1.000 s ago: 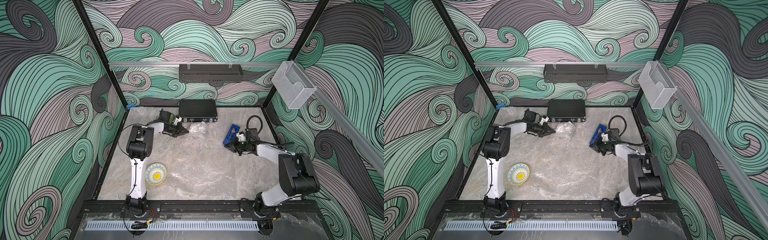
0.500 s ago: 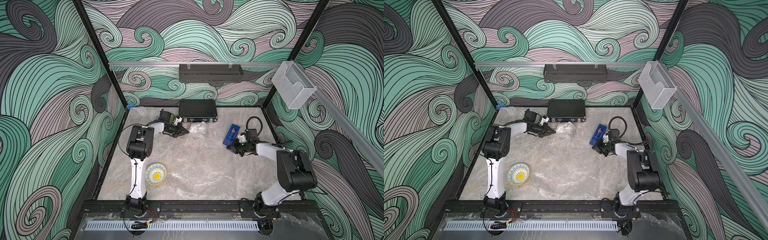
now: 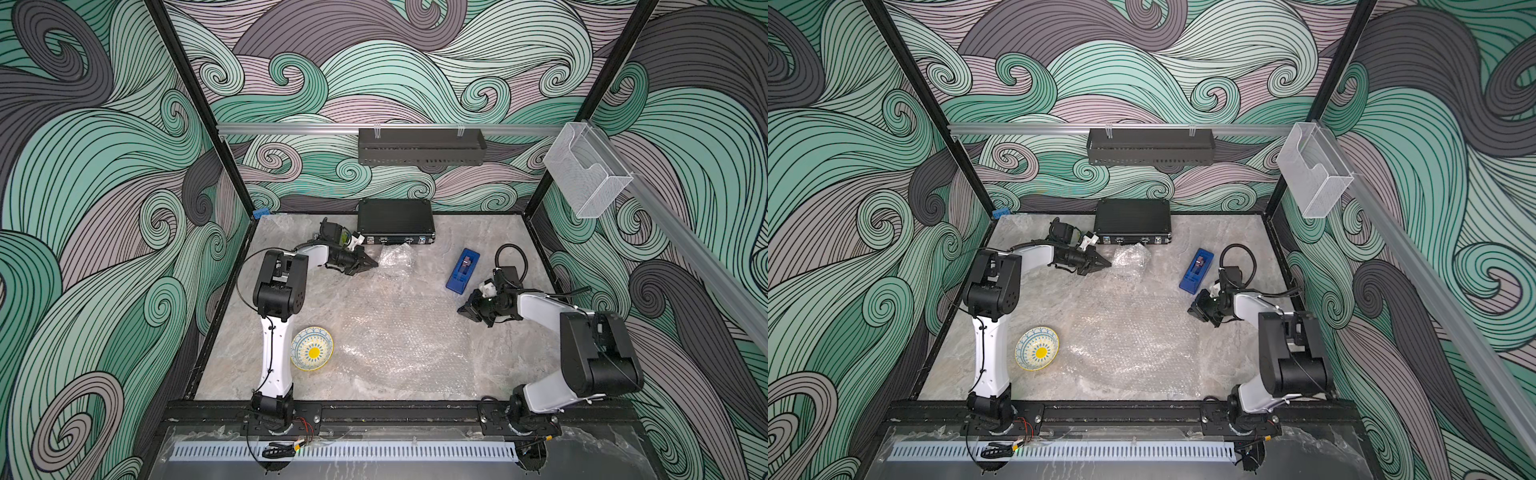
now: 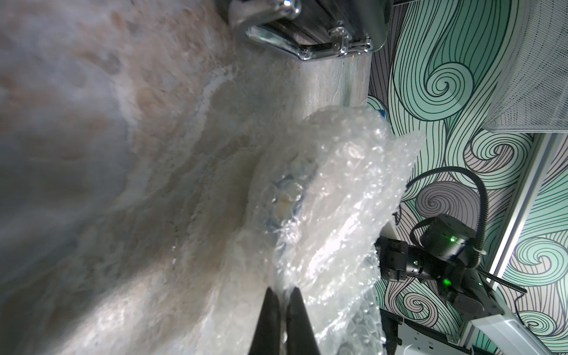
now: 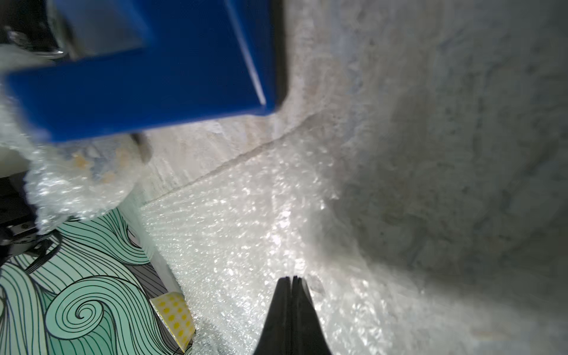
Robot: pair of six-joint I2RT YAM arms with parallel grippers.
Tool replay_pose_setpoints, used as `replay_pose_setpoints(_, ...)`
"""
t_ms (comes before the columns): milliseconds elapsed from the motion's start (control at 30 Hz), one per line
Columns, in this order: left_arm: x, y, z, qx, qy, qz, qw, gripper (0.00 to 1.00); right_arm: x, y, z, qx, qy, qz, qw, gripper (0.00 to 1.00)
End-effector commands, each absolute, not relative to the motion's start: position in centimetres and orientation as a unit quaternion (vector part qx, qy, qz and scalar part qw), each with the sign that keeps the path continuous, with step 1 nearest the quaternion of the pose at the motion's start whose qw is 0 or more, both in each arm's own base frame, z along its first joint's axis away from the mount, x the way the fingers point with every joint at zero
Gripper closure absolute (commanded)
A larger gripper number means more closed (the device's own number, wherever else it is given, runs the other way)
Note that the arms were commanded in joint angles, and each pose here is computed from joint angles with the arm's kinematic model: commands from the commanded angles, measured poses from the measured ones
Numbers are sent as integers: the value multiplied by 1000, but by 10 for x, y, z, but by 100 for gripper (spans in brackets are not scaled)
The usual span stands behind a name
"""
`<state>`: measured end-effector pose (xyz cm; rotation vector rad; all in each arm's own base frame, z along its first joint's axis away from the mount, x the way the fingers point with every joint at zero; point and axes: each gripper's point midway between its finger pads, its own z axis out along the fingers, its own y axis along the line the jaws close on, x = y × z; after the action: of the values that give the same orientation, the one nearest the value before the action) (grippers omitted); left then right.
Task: Wrap bowls in bubble wrap
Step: Tear off the tape using the Tape Cutter, then stick the tape on the bubble wrap.
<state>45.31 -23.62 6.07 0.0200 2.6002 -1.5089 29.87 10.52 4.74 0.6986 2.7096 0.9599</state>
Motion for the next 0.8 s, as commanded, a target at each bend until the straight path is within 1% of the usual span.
replay_pose_setpoints(0, 450, -243, 79, 22, 862, -502, 75, 100, 317, 114, 109, 202, 899, 356, 152, 100)
replay_pose_setpoints(100, 449, -243, 80, 23, 861, -501, 76, 100, 321, 137, 155, 167, 892, 382, 172, 100)
replay_pose_setpoints(167, 449, -243, 83, 26, 861, -502, 79, 100, 326, 165, 182, 129, 889, 400, 180, 100)
replay_pose_setpoints(267, 448, -243, 82, 25, 861, -503, 77, 100, 336, 218, 208, 69, 889, 414, 182, 100)
replay_pose_setpoints(333, 447, -243, 84, 28, 860, -503, 79, 100, 345, 254, 216, 41, 888, 422, 177, 100)
replay_pose_setpoints(433, 447, -243, 85, 28, 859, -504, 80, 100, 360, 299, 214, 15, 890, 422, 172, 100)
replay_pose_setpoints(533, 446, -243, 85, 29, 859, -504, 80, 100, 377, 329, 201, 5, 895, 416, 163, 100)
replay_pose_setpoints(633, 446, -244, 86, 30, 859, -506, 79, 100, 392, 349, 184, 7, 893, 424, 152, 100)
replay_pose_setpoints(767, 446, -244, 86, 30, 858, -507, 80, 100, 402, 362, 157, 5, 901, 413, 135, 100)
